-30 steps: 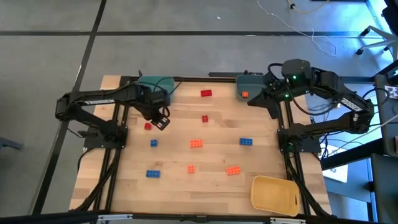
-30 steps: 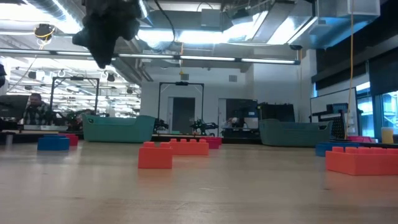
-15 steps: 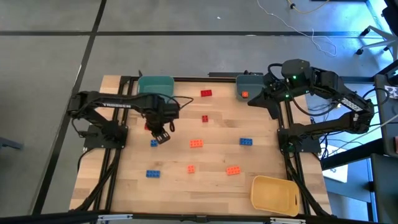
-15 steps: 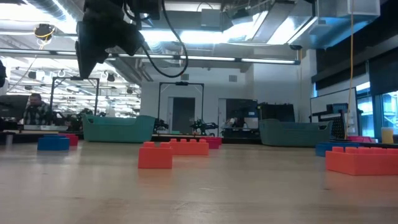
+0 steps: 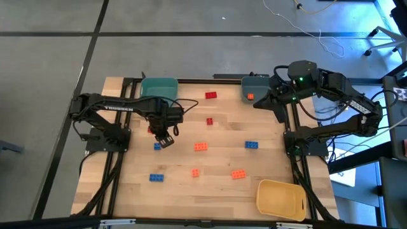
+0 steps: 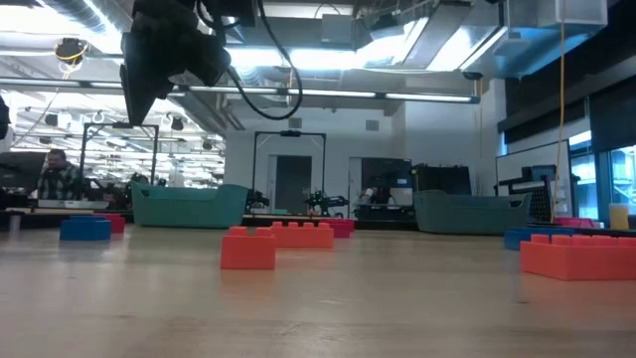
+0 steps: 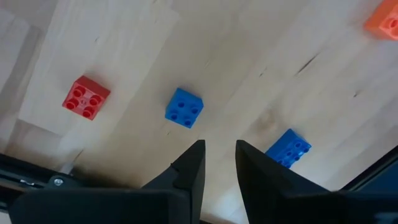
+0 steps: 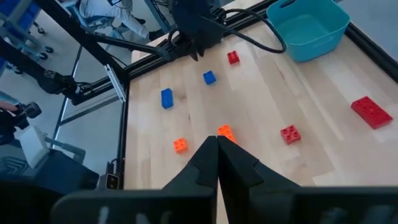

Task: Sort & place blocks by color
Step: Put the blue game piece into the green bin

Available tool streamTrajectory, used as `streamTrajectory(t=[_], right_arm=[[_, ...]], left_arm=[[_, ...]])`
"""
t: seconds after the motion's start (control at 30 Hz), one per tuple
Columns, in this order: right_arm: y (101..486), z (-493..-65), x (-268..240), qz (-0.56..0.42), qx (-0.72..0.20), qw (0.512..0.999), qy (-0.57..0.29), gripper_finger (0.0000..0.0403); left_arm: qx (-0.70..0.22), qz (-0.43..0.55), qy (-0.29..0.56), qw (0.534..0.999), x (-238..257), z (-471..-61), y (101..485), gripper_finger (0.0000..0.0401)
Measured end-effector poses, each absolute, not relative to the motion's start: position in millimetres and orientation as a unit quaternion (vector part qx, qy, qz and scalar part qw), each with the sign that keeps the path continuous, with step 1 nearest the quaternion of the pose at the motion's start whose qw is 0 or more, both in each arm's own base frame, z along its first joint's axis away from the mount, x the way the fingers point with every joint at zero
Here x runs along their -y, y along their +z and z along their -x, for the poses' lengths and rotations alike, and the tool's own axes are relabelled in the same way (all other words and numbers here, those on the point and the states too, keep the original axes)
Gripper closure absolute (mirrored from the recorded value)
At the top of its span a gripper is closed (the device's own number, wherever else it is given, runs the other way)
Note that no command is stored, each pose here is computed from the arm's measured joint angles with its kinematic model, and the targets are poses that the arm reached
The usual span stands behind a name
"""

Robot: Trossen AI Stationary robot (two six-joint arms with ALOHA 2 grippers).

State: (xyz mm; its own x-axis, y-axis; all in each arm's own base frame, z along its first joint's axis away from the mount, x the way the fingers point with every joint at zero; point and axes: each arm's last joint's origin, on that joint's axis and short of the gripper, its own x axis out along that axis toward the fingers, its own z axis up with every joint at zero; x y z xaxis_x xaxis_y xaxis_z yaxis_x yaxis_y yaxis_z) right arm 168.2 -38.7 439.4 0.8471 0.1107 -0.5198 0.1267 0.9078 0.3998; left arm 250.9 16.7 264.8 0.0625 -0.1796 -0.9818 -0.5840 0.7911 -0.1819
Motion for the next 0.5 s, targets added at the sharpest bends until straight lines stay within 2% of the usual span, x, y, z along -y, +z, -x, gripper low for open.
streamTrajectory(t=[0.27,0.5], right_arm=[[439.4,-168.2,38.7,-0.225,-0.276,0.934,-0.007,0.0391],[439.3,-168.2,38.7,-0.224,-0.277,0.935,-0.007,0.0391]], left_arm=[[-0.657,0.289,0.158,0.678,-16.3,-253.5,264.8,0.032],[-0.625,0.29,0.175,0.703,-18.0,-260.5,265.5,0.032]])
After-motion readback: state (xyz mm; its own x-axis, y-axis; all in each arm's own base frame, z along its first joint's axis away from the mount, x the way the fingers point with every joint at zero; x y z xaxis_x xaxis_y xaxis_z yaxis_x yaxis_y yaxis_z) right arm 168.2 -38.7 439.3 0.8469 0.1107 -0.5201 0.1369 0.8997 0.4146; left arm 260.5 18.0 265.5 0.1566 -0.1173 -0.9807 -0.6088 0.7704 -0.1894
